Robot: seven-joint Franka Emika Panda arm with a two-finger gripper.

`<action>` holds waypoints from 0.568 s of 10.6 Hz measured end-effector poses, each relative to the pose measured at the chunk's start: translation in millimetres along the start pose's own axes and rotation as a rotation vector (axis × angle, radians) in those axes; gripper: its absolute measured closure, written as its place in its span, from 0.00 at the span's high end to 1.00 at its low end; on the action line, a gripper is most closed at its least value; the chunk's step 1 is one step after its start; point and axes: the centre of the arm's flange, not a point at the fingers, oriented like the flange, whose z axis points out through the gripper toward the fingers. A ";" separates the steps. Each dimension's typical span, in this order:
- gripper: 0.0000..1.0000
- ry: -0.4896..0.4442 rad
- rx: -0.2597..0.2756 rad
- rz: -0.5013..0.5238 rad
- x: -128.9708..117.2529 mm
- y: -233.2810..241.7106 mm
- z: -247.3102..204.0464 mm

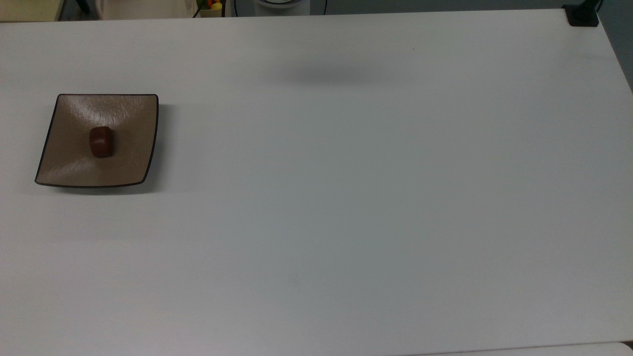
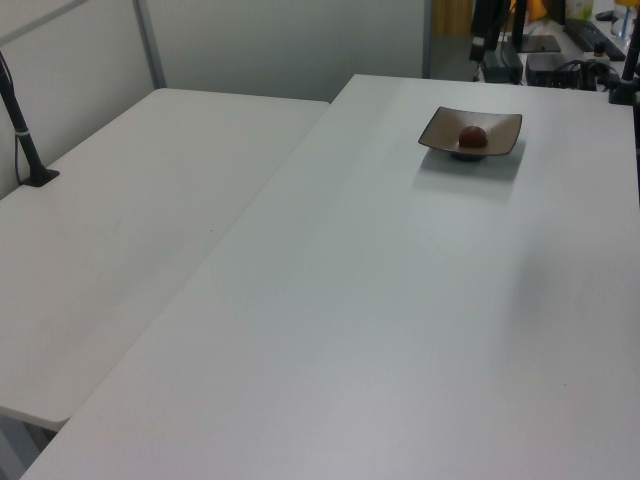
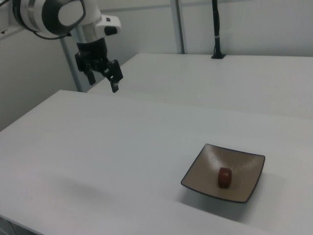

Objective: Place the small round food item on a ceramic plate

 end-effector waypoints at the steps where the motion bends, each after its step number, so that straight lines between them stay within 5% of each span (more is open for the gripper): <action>1: 1.00 -0.001 -0.015 -0.006 1.9 -8.2 11.8; 6: 1.00 -0.019 -0.099 -0.104 5.0 12.2 29.9</action>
